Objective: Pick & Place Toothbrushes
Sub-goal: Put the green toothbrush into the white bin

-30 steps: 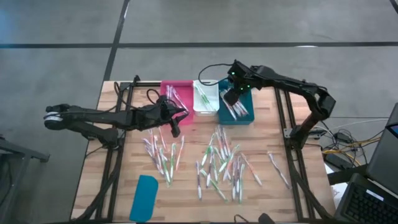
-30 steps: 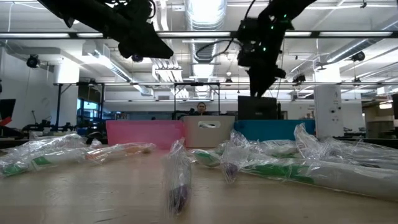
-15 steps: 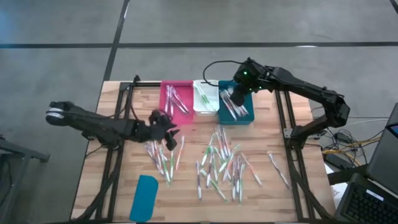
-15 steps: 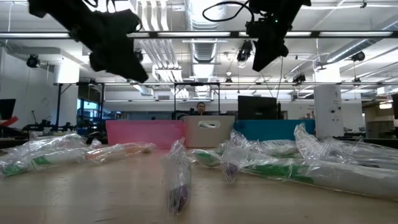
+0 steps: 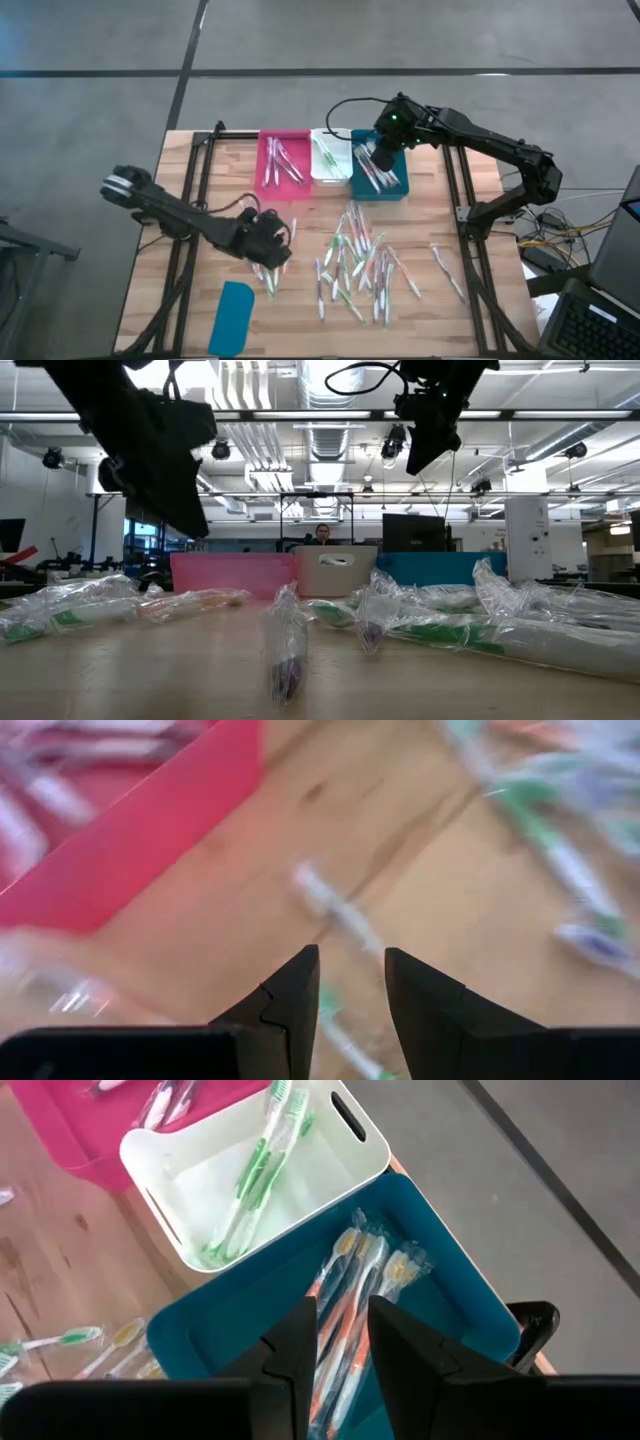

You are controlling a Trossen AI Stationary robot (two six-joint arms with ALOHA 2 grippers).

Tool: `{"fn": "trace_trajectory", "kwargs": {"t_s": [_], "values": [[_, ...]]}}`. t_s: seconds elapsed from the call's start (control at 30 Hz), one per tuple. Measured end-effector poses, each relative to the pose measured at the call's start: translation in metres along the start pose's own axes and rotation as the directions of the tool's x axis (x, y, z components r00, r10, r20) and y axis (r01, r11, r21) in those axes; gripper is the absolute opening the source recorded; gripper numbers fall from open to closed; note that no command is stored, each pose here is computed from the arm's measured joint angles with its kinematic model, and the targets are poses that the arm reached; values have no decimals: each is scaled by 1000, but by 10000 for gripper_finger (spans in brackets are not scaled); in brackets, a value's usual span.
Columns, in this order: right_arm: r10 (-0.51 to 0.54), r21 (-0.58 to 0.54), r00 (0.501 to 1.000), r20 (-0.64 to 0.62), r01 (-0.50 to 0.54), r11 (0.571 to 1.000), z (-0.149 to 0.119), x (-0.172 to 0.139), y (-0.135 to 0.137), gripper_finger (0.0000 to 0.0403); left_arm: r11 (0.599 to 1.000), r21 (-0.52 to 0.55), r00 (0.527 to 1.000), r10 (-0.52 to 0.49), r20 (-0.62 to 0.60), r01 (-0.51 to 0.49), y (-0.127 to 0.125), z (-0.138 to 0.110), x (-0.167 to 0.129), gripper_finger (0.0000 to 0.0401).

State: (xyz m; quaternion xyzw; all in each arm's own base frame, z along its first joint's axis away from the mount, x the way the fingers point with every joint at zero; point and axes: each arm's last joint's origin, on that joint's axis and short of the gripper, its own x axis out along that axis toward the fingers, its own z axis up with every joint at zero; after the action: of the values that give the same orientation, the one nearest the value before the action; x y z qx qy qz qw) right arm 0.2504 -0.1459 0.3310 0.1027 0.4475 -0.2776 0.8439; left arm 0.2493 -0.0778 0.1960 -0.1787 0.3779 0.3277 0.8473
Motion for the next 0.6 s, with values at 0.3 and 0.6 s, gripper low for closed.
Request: {"fn": "trace_trajectory", "kwargs": {"t_s": [0.3, 0.6], "values": [[0, -6, 1000, 2, 0, 1000, 0, 0, 0, 116, 988, -34, 971, 139, -193, -148, -30, -2, 14, 122], [0, 2, 1000, 1, 0, 1000, 0, 0, 0, 141, 986, 3, 918, 154, -365, -164, -41, -19, 36, 122]]}}
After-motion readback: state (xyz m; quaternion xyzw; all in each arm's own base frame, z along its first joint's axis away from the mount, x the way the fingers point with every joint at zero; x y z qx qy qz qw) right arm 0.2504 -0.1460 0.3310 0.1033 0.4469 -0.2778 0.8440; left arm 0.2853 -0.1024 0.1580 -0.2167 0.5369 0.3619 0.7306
